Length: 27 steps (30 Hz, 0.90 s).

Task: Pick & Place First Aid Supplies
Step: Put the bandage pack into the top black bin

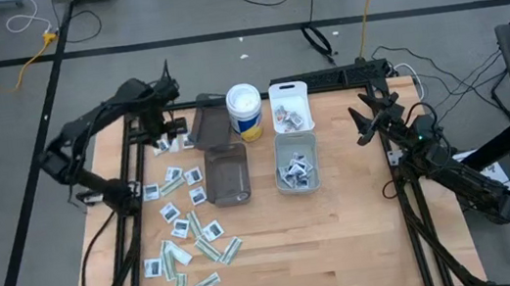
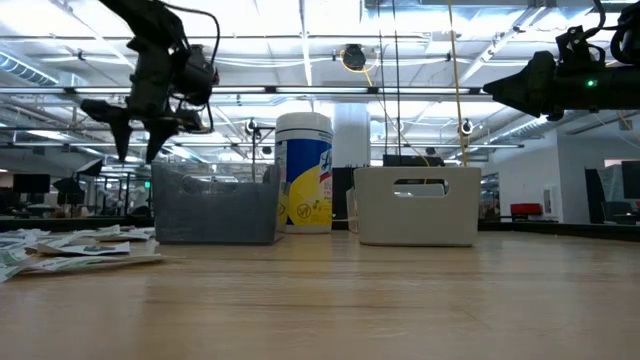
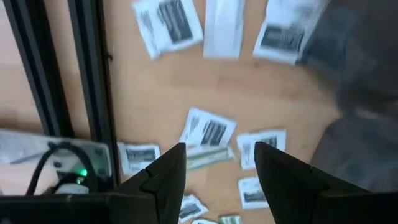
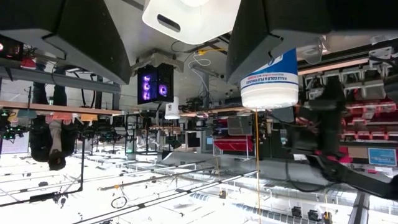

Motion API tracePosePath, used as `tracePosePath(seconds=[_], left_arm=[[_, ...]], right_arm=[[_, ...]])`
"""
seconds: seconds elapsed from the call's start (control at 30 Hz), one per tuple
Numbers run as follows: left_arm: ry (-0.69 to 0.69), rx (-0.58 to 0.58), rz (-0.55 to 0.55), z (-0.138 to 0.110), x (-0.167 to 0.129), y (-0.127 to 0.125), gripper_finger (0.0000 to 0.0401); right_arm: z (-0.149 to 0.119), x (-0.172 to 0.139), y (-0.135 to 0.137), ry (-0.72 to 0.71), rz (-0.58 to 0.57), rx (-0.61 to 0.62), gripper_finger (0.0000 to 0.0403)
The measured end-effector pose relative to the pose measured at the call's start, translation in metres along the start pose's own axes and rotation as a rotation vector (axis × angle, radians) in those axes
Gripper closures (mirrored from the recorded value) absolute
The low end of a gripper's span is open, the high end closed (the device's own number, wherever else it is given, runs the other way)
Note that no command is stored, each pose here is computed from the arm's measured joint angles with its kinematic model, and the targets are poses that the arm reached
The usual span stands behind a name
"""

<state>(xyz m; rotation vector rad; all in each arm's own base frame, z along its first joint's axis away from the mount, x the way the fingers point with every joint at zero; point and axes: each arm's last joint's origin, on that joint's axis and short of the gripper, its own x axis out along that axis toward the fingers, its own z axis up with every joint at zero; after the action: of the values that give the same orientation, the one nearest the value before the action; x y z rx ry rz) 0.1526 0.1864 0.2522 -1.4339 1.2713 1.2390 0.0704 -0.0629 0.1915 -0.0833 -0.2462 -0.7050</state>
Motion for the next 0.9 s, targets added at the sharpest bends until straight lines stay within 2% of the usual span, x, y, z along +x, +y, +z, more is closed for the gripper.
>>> tracePosePath(seconds=[0.23, 0.5, 0.7, 0.9], left_arm=[[-0.012, -0.003, -0.020, 0.040, -0.009, -0.004, 0.0206], [-0.064, -0.031, 0.015, 0.070, -0.013, 0.000, 0.0206], [-0.044, -0.020, 0.035, 0.088, 0.006, -0.006, 0.0206], [0.031, 0.000, 0.089, 0.102, 0.033, -0.013, 0.0206]], right_arm=[[0.000, 0.000, 0.000, 0.000, 0.000, 0.000, 0.0140], [0.000, 0.000, 0.000, 0.000, 0.000, 0.000, 0.0140], [0.000, 0.000, 0.000, 0.000, 0.000, 0.000, 0.0140], [0.000, 0.000, 0.000, -0.001, 0.000, 0.000, 0.0140]])
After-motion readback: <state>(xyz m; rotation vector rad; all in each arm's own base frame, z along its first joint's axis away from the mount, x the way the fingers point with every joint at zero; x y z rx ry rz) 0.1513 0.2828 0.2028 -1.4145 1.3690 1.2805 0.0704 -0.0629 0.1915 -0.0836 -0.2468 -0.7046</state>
